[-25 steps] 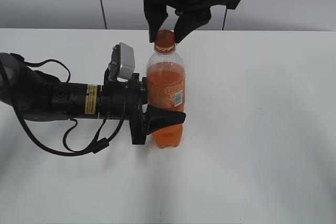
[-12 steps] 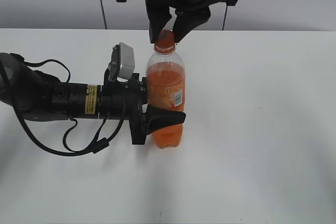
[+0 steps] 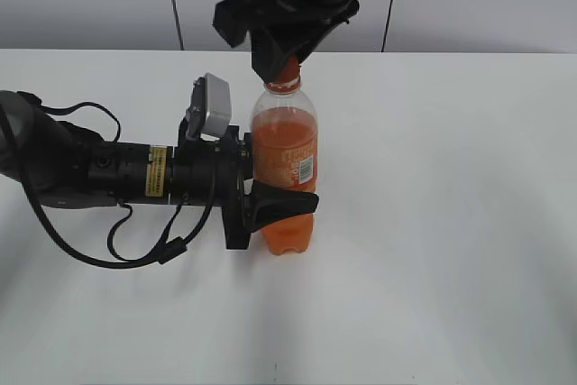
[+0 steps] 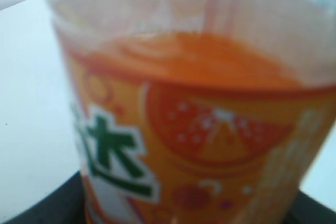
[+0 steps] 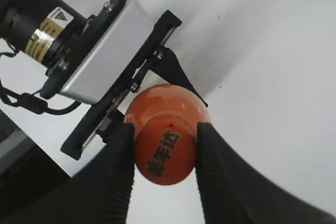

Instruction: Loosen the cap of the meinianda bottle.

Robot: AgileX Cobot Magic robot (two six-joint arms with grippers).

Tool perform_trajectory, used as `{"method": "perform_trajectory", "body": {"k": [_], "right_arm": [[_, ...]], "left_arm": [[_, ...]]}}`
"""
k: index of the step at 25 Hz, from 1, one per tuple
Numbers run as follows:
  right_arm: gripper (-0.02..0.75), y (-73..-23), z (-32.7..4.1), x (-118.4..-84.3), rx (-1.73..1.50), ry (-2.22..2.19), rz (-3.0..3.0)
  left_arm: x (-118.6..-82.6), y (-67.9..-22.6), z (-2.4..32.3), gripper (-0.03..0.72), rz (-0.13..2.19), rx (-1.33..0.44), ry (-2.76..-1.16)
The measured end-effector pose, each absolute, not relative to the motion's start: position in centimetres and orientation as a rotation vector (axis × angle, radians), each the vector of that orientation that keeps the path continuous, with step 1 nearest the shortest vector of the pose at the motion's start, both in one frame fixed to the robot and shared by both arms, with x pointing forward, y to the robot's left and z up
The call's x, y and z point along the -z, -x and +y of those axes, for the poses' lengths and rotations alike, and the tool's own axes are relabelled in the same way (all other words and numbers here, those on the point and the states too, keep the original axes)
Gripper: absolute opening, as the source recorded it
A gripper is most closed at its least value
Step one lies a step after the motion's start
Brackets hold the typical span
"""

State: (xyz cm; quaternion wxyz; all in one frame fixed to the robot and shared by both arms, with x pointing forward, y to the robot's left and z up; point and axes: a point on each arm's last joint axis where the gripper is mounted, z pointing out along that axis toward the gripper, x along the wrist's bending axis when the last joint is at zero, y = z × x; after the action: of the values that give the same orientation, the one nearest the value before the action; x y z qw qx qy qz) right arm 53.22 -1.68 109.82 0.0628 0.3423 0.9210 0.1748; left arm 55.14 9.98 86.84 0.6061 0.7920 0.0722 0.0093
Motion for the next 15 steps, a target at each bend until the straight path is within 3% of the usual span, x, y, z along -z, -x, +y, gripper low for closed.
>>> {"method": "perform_trajectory", "body": {"k": [15], "right_arm": [[0.27,-53.19,-1.65,-109.82,-0.466,-0.361,2.883]], "left_arm": [[-86.82,-55.08,10.01,0.411,0.159,-0.016,-1.835]]}}
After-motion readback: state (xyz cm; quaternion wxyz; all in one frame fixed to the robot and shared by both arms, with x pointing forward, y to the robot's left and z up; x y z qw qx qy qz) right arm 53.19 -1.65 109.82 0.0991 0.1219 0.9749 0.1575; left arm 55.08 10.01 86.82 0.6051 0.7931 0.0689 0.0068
